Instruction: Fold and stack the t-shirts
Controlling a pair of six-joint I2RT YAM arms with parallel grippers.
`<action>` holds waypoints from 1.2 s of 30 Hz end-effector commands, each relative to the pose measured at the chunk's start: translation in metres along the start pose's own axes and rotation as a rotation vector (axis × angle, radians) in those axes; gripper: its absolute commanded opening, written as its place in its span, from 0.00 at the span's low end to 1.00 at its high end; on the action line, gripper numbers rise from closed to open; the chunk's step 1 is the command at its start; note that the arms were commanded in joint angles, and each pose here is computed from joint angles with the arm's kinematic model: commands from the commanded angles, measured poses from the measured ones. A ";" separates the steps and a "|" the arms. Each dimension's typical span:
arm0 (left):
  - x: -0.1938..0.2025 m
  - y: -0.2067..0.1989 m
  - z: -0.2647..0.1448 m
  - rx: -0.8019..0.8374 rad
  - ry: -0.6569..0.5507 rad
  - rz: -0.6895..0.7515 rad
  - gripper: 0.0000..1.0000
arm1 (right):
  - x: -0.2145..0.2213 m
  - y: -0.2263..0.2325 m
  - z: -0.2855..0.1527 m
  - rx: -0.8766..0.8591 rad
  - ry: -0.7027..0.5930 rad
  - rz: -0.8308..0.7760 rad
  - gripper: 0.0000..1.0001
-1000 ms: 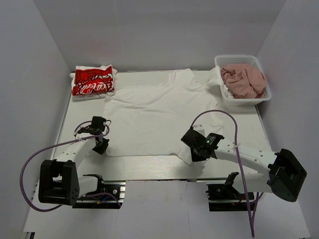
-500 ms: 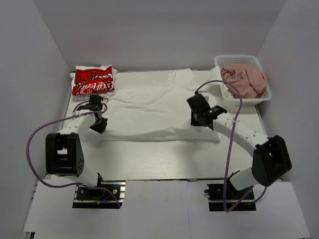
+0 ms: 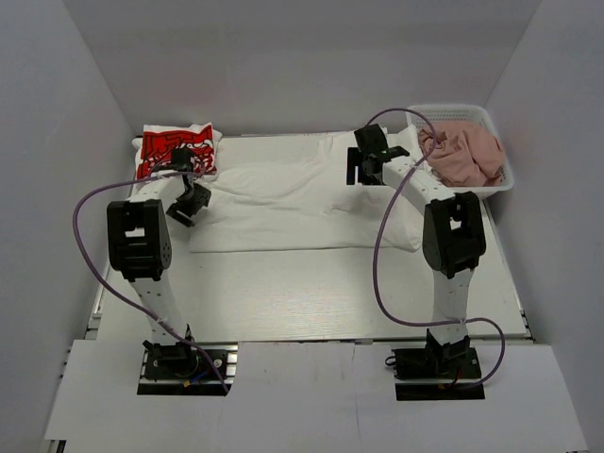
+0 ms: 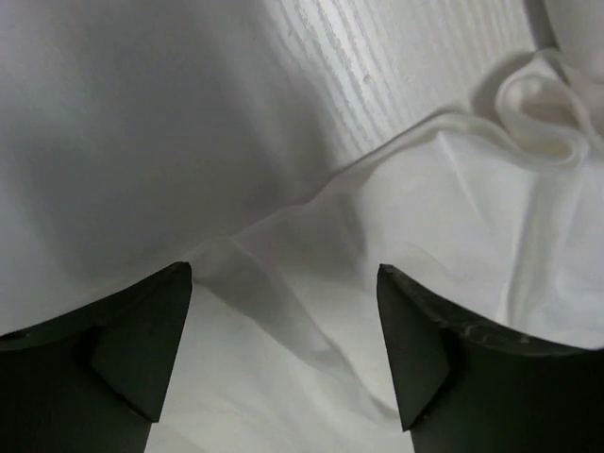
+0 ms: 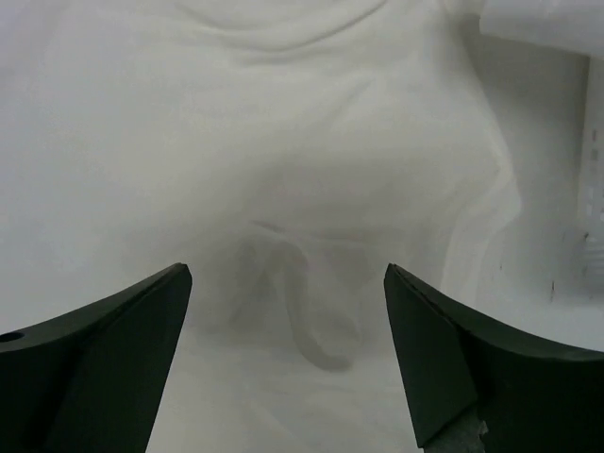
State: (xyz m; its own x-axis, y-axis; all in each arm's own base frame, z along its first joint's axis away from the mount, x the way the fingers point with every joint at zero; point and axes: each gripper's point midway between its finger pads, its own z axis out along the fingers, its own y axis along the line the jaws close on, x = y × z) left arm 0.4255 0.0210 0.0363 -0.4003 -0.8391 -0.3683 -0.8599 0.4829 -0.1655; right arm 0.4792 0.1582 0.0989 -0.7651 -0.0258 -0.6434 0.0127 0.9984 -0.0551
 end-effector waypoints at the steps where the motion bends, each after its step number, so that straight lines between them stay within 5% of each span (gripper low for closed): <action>1: -0.024 -0.004 -0.035 0.035 -0.068 0.013 0.94 | 0.002 -0.005 -0.007 0.014 0.033 -0.055 0.90; 8: -0.027 0.003 -0.074 0.117 -0.145 0.064 1.00 | 0.026 0.016 -0.045 -0.196 -0.022 -0.006 0.90; 17: 0.023 0.004 -0.056 0.216 0.024 0.171 1.00 | 0.081 0.039 -0.035 -0.314 0.083 0.013 0.90; 36: 0.061 0.061 0.006 0.002 0.125 0.224 1.00 | 0.004 0.088 0.058 -0.329 -0.123 0.088 0.90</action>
State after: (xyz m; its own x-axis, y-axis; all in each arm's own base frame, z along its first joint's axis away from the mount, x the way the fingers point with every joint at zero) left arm 0.3692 -0.0057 0.0241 -0.5970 -0.7388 -0.3127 -0.7290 0.6623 -0.1729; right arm 0.4809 0.2346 0.0348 -0.7541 0.0405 -0.6555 -0.1465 0.9626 0.2281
